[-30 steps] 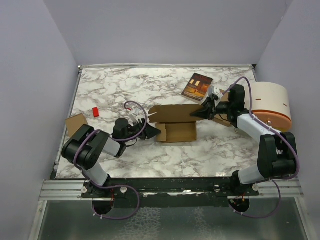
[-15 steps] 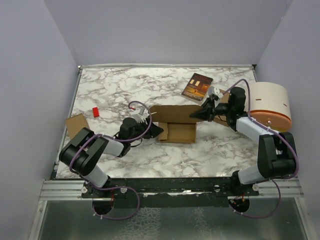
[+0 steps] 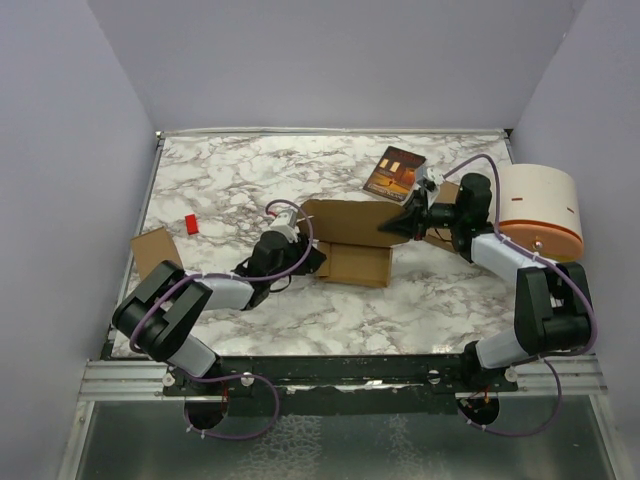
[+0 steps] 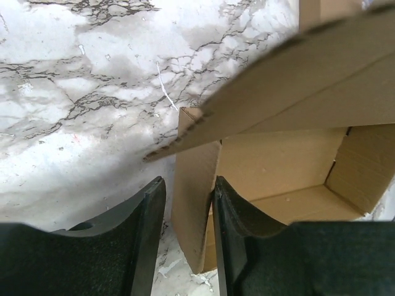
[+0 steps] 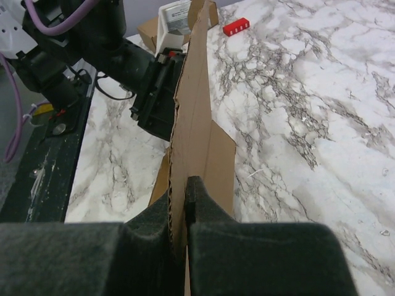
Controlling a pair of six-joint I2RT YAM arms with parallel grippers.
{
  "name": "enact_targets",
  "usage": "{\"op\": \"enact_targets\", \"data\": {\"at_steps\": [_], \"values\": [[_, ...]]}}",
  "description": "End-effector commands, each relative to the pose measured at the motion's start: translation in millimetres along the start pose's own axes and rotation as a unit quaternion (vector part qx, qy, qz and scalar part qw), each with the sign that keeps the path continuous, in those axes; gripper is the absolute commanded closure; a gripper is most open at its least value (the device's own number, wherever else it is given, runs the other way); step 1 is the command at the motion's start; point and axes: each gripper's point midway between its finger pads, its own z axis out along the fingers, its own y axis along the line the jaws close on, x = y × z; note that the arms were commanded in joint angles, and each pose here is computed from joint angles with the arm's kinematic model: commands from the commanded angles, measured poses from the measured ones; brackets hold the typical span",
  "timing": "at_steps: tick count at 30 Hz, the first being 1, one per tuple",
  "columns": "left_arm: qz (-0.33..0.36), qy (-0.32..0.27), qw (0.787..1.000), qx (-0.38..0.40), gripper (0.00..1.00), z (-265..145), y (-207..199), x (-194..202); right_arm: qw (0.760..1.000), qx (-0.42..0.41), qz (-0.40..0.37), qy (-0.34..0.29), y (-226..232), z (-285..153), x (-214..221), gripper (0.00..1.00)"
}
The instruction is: Fold the paper box
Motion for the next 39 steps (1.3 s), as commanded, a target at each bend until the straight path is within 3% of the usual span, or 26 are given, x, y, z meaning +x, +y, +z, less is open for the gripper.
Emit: {"op": "enact_targets", "data": {"at_steps": [1, 5, 17, 22, 25, 30, 35, 39], "values": [[0.033, 0.003, 0.997, -0.062, 0.65, -1, 16, -1, 0.999, 0.016, 0.029, -0.004, -4, 4, -2, 0.99], [0.057, 0.008, 0.994, -0.092, 0.7, -1, 20, -2, 0.999, 0.021, 0.033, -0.005, -4, 6, -3, 0.99], [0.099, 0.027, 0.984, -0.148, 0.69, 0, 34, 0, 0.998, 0.045, 0.051, -0.006, -7, 15, 0, 0.99], [0.122, 0.03, 0.976, -0.176, 0.91, -4, 42, -3, 0.996, 0.067, 0.056, -0.007, -12, 15, 1, 0.99], [0.144, 0.039, 0.967, -0.205, 0.97, -7, 51, -4, 0.996, 0.075, 0.055, -0.007, -14, 14, 2, 0.99], [0.178, 0.05, 0.951, -0.246, 0.96, -13, 60, -7, 0.995, 0.081, 0.058, -0.004, -17, 16, 4, 0.99], [0.191, 0.055, 0.947, -0.253, 0.84, -16, 62, -8, 0.995, 0.085, 0.058, -0.001, -18, 17, 7, 0.99], [0.201, 0.063, 0.944, -0.253, 0.91, -14, 63, -4, 0.995, 0.083, 0.057, 0.001, -18, 19, 8, 0.99]]}}
